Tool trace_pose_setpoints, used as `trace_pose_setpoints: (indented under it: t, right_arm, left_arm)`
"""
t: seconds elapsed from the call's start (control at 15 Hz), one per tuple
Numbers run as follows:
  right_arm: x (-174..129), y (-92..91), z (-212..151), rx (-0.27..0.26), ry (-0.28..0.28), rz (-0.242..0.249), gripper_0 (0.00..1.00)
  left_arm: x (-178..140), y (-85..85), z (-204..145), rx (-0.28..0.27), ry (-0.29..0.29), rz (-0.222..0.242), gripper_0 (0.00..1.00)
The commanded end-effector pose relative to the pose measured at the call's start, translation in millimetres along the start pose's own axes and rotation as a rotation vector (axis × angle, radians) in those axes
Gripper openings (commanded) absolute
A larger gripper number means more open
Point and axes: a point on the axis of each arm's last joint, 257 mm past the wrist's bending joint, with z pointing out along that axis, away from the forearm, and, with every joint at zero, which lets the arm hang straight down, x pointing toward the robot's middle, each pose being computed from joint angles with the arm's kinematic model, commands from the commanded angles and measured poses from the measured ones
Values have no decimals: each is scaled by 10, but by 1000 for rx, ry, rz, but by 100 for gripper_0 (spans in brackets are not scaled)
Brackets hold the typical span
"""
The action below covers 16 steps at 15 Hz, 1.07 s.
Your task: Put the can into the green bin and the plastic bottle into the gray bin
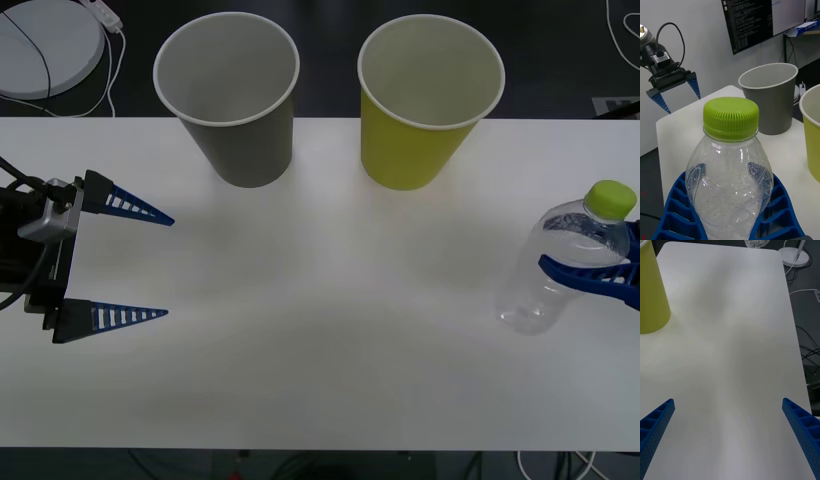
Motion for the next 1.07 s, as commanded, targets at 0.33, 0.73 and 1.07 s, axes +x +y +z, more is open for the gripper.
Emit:
trace_pose_setpoints:
  t: [0.33, 0.73, 1.07]
  right_arm:
    - [-375, 57, 104, 29, 43, 68, 0]
    - [-744, 137, 280, 70, 51, 43, 0]
    - [-1020, 197, 446, 67, 62, 24, 0]
  left_arm:
    - [0, 0, 0, 0, 0, 0, 100]
    - [0, 0, 0, 0, 0, 0, 100]
    - [0, 0, 0, 0, 0, 0, 100]
